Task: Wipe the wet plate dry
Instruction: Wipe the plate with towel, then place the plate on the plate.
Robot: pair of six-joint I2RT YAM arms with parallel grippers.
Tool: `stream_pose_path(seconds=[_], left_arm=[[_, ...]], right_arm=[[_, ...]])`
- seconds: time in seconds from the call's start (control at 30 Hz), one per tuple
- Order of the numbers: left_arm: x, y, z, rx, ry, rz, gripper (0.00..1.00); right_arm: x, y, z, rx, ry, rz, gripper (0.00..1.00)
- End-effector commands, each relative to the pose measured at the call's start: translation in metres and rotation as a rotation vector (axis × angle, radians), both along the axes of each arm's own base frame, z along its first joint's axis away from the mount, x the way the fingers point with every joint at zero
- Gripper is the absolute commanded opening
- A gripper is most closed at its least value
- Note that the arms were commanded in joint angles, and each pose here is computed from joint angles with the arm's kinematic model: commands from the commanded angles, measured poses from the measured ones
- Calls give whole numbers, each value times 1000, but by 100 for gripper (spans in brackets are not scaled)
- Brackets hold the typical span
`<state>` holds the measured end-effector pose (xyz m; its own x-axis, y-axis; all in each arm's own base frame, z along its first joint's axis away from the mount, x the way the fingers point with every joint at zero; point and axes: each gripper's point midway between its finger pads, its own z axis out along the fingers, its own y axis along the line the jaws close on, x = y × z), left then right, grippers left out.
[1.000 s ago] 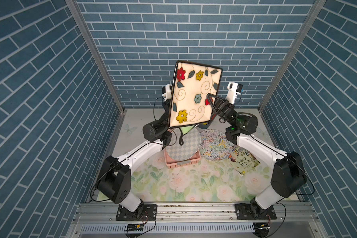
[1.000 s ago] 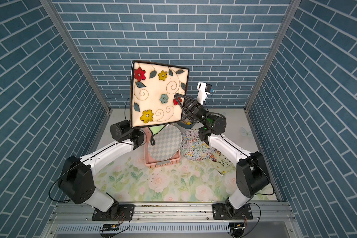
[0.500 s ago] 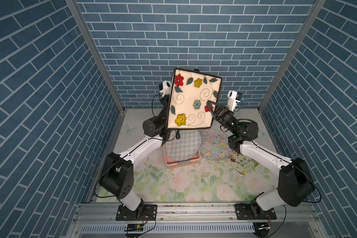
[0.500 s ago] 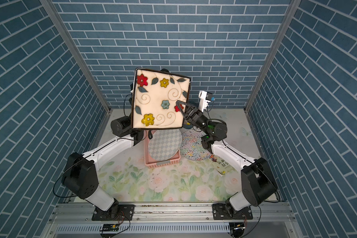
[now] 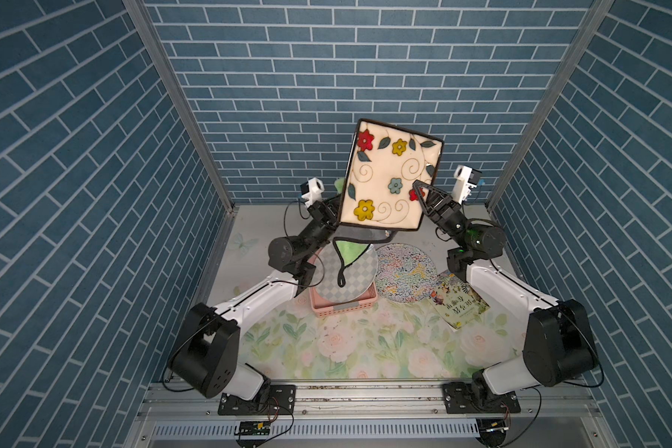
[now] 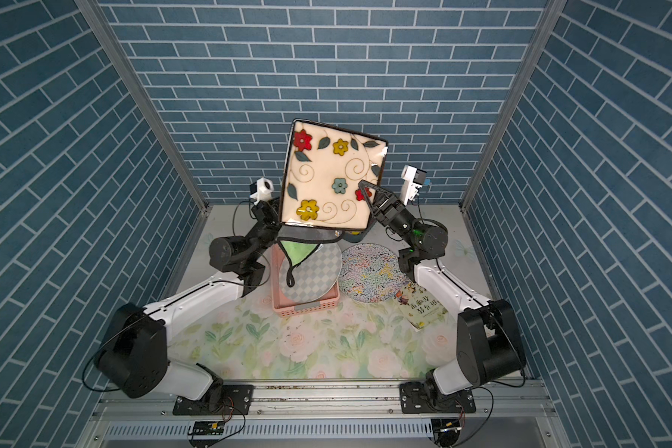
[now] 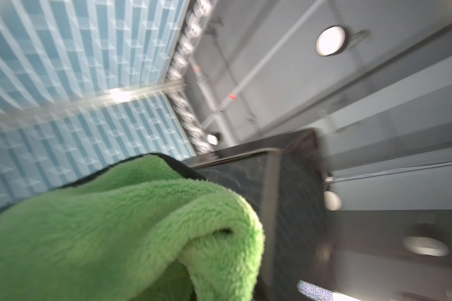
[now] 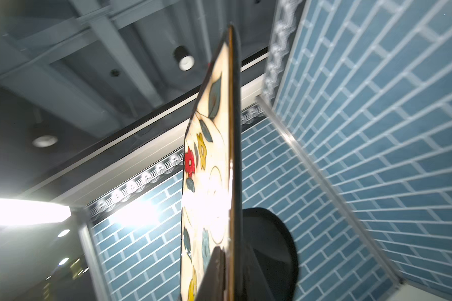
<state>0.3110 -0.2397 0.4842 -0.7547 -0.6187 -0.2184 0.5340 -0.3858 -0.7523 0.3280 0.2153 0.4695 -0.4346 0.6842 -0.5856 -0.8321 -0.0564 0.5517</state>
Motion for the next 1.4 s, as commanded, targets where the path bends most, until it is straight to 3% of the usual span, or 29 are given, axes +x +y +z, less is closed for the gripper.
stream_pose_path(seconds=[0.0,0.07,0.13,0.27,0.4,0.57,1.07,1.27,1.37], left_arm=[[1,22,-9,456,-143,315,0],[27,53,-41,807,-51,608,0],[40,86,-66,1024,41,782,0],[43,122,-91,1215,118,936,0],[43,131,-100,1262,133,967,0],[42,128,-106,1262,129,948,0],[44,108,-113,1210,80,858,0],[45,106,-117,1207,85,849,0],[45,106,-118,1208,87,848,0]], right_arm=[[15,-58,-8,68,81,-262,0],[19,-78,-38,13,185,-365,0],[24,-94,-71,-73,282,-485,0],[23,-122,-133,-230,452,-693,0],[17,-140,-181,-305,563,-787,0],[16,-136,-206,-379,584,-777,0],[23,-101,-299,-513,690,-557,0],[23,-97,-342,-593,804,-534,23],[22,-102,-358,-650,860,-553,43]])
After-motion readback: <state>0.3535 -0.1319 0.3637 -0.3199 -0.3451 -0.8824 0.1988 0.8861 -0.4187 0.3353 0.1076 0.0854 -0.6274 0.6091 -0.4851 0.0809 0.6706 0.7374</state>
